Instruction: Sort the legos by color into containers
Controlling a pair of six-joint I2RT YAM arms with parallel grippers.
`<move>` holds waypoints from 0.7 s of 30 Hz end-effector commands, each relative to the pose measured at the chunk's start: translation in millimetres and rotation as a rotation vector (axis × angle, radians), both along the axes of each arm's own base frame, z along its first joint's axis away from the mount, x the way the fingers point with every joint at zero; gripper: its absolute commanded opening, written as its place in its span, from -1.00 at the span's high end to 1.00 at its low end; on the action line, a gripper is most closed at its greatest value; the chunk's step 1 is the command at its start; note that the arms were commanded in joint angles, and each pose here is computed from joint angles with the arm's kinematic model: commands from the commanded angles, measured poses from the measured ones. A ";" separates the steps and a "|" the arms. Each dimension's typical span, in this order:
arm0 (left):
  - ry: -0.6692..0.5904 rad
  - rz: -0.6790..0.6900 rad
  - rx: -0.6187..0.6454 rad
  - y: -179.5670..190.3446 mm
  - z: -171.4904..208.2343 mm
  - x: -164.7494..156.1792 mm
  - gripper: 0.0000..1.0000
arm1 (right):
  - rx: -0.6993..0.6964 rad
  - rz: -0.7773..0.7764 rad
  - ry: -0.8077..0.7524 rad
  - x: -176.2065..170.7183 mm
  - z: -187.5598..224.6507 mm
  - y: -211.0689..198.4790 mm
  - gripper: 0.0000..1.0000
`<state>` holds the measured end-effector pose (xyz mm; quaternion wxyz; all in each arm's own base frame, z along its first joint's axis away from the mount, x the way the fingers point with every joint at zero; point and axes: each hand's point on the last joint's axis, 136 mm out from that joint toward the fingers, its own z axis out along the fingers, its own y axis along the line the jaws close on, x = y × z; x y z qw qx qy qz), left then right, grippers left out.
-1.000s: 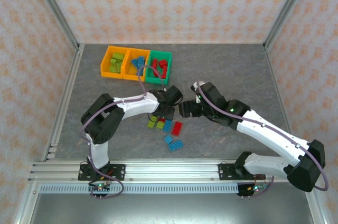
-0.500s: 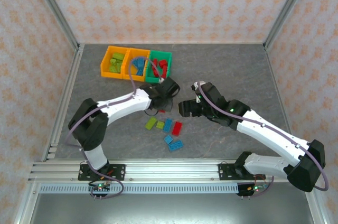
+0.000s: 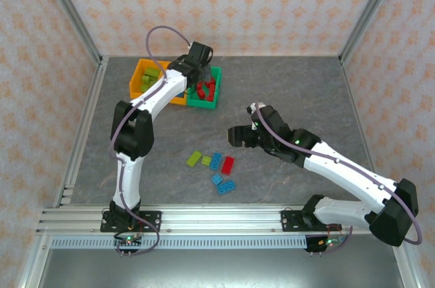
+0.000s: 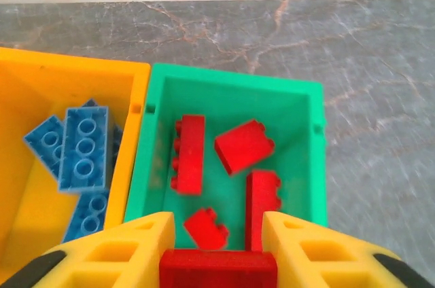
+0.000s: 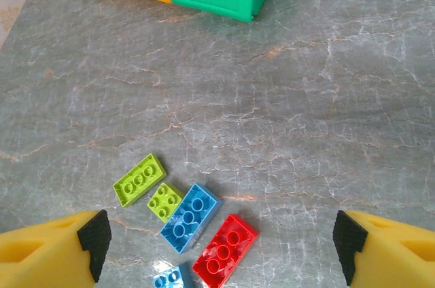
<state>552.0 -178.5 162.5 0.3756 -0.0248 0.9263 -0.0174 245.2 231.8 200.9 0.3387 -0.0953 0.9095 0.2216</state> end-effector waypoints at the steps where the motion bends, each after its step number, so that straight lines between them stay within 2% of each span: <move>1: 0.006 -0.056 0.016 -8.5 15.2 1.0 -0.02 | -0.037 -0.106 -0.010 7.9 -6.7 -16.9 -0.74; 5: -0.026 -0.076 -0.013 -9.8 45.5 -10.1 -0.11 | -0.091 -0.223 0.046 9.8 -23.8 -33.7 -0.74; 8: -0.087 -0.103 -0.036 -11.7 80.3 -40.6 -0.11 | -0.064 -0.267 0.141 3.3 -36.1 -31.2 -0.73; 12: -0.203 -0.169 -0.050 -18.5 124.3 -110.5 -0.11 | 0.014 -0.306 0.336 -8.0 -64.9 -8.5 -0.72; 16: -0.285 -0.308 0.024 -25.8 150.2 -194.0 -0.13 | 0.025 -0.326 0.484 -23.0 -97.5 7.4 -0.62; 21: -0.261 -0.467 0.081 -3.9 157.6 -279.8 -0.28 | -0.022 -0.283 0.568 -46.1 -126.8 26.4 -0.55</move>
